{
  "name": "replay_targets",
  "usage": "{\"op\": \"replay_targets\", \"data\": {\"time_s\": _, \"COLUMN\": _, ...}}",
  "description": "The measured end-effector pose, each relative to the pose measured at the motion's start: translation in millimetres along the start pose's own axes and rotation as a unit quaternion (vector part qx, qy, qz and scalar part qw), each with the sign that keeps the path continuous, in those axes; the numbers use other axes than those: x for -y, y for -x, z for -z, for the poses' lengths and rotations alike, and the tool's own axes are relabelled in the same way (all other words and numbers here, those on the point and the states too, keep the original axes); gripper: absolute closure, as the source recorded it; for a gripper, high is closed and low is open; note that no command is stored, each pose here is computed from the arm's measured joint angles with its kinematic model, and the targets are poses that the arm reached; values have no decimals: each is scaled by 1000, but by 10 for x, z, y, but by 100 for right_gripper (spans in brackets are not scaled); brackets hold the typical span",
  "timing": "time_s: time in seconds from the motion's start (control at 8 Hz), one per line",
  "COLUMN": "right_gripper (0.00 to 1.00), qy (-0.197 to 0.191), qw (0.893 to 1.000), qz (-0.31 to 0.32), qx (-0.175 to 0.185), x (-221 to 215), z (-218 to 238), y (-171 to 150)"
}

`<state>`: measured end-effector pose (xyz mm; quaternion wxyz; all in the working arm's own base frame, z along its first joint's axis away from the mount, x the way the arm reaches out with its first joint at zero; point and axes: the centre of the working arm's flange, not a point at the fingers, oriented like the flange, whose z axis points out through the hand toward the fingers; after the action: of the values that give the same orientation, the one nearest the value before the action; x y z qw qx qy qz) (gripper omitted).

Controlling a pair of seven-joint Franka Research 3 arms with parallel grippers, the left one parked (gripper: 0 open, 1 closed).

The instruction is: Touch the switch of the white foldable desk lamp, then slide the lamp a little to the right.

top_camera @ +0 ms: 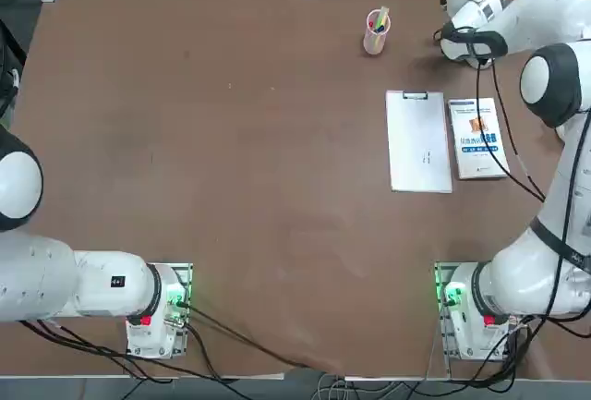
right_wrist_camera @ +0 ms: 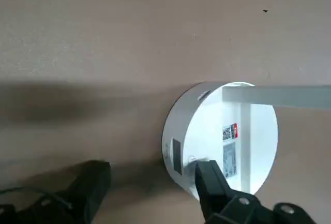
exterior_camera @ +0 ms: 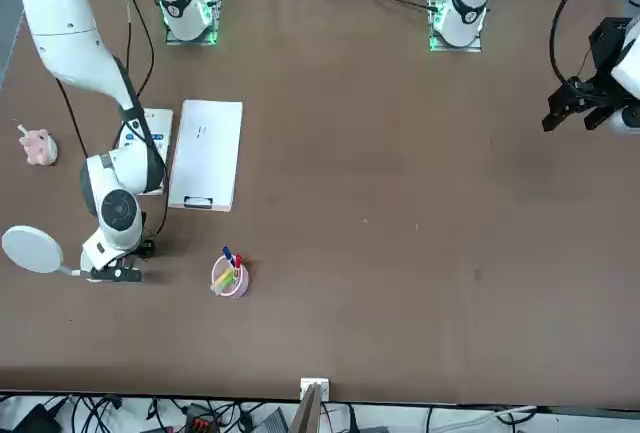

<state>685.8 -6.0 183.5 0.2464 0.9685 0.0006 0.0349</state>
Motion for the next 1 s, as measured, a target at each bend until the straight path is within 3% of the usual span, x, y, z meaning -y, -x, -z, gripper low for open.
{"op": "replay_targets", "data": {"time_s": 1.0, "right_gripper": 0, "qy": -16, "qw": 1000, "qz": 3, "qx": -10, "x": 2, "z": -44, "y": -20}}
